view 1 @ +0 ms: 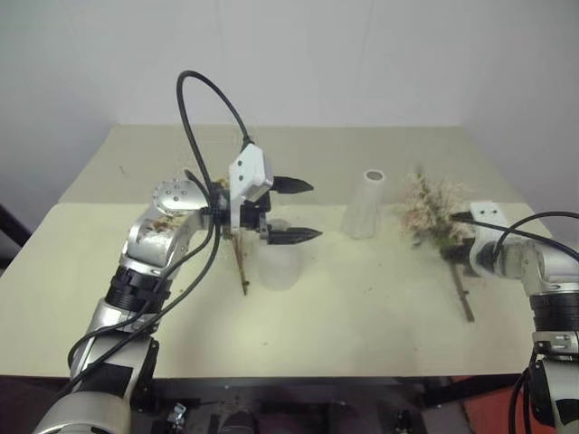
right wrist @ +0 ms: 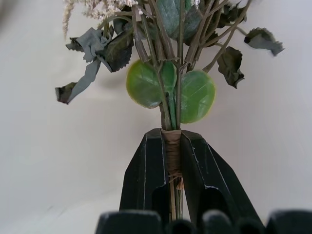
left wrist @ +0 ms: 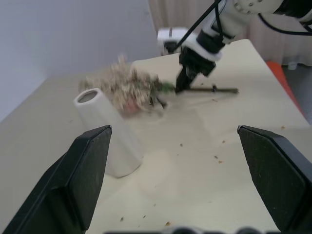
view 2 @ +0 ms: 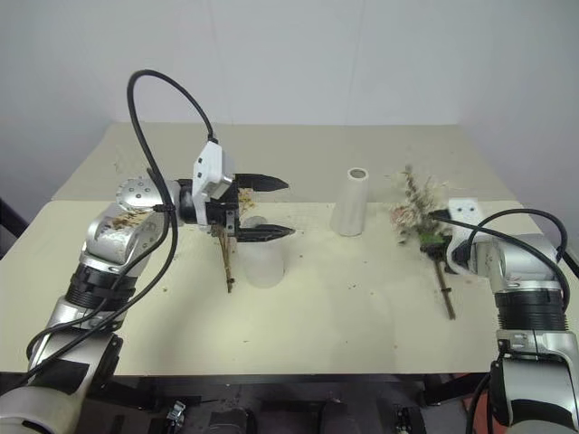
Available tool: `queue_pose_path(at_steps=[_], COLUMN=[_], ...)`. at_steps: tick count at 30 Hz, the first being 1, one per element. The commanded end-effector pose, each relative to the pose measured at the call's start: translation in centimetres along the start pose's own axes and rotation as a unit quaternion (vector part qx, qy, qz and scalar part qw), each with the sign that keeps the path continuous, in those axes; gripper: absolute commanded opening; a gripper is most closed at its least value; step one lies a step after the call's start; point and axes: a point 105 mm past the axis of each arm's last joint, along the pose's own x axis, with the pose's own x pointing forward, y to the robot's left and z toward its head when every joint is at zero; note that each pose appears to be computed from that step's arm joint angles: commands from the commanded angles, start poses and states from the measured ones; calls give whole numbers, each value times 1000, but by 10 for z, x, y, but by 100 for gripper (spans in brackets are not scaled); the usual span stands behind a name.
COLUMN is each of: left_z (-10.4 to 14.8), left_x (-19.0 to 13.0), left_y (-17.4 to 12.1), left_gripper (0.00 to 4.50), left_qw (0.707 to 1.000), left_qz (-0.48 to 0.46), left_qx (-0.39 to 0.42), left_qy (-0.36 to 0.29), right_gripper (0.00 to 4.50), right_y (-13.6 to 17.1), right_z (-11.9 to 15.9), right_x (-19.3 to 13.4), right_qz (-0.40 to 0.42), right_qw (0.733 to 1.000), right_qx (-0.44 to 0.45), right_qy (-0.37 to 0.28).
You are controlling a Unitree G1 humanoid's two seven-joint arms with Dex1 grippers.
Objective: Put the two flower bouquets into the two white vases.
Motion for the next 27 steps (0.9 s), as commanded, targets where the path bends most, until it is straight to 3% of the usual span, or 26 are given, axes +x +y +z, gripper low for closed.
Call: queue_pose_path(at_steps=[1, 4, 7, 12, 14, 18, 27], left_z=[14, 13, 13, 18, 18, 16, 11], left_x=[-12, -18, -21, -22, -24, -27, -31], left_y=[5, 8, 17, 24, 23, 20, 18], left_gripper=[450, 450, 450, 450, 450, 450, 450], left_qw=[1000, 999, 998, 996, 996, 996, 996], left_qz=[17, 28, 55, 79, 79, 82, 90], left_qx=[17, 19, 19, 20, 22, 22, 23], left_qy=[-20, -22, -24, -30, -27, -18, -8], right_gripper=[21, 21, 21, 21, 21, 21, 21], right_y=[-33, -35, -24, -5, 5, 29, 72], right_z=[80, 120, 150, 185, 190, 194, 192], right_x=[-38, -54, -63, -88, -87, -80, -74], right_qz=[-144, -177, -96, 26, 69, 128, 190], right_qw=[965, 927, 895, 787, 763, 748, 743], right_qx=[-32, 8, 107, 236, 268, 277, 264], right_qy=[-216, -330, -422, -569, -584, -590, -585])
